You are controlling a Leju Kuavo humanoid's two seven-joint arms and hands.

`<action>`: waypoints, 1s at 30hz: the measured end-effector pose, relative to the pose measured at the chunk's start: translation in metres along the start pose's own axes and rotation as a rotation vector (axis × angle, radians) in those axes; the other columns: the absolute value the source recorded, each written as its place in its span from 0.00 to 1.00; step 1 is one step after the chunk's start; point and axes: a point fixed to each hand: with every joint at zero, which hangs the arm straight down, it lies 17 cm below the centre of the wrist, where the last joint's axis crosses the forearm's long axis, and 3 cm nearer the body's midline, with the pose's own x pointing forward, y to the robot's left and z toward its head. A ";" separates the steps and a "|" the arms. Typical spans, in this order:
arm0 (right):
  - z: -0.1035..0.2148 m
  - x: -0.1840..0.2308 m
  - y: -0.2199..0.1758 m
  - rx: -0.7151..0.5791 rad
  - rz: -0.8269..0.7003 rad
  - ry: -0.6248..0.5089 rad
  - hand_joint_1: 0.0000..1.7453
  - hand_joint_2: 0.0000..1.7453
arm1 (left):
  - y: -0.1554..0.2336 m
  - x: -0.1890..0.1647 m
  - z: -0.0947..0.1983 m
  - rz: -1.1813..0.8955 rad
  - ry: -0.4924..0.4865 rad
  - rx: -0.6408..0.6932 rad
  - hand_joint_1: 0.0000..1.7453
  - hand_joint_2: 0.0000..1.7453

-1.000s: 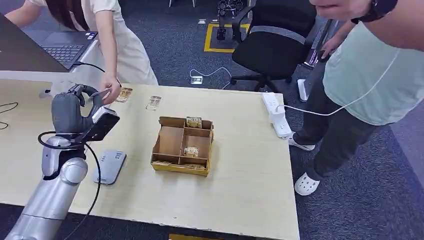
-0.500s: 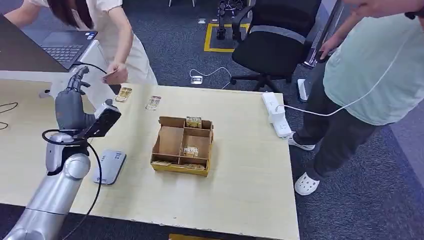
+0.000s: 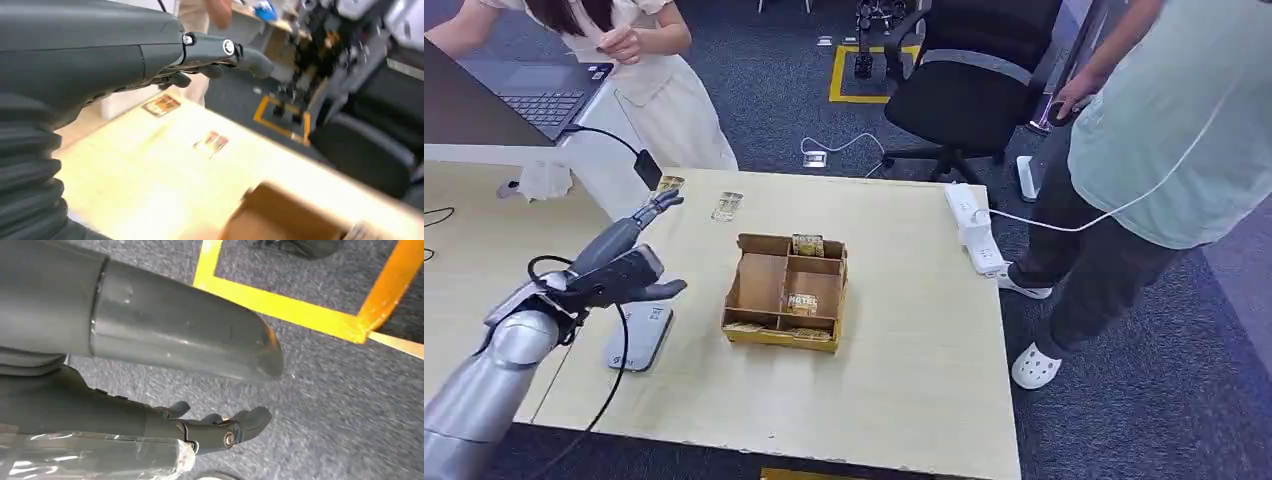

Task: Pass the card to the sensor for recognition and then transmit it.

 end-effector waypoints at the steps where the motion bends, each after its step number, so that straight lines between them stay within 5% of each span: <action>1: 0.002 -0.004 0.002 0.002 -0.004 0.005 0.00 0.00 | 0.000 0.002 0.013 -0.031 -0.023 -0.047 0.00 1.00; 7: 0.005 -0.013 0.003 0.001 -0.022 0.021 0.00 0.00 | 0.000 0.013 0.055 -0.298 -0.076 -0.196 0.00 1.00; 12: 0.003 -0.012 0.001 -0.007 -0.040 0.024 0.00 0.00 | -0.013 0.036 0.054 -0.472 -0.134 -0.163 0.00 1.00; 21: 0.003 -0.012 0.000 -0.009 -0.049 0.028 0.00 0.00 | -0.039 0.054 0.056 -0.494 -0.187 -0.183 0.00 1.00; 30: 0.003 -0.013 0.001 -0.020 -0.083 0.048 0.00 0.00 | -0.087 0.066 0.049 -0.607 -0.158 -0.085 0.00 1.00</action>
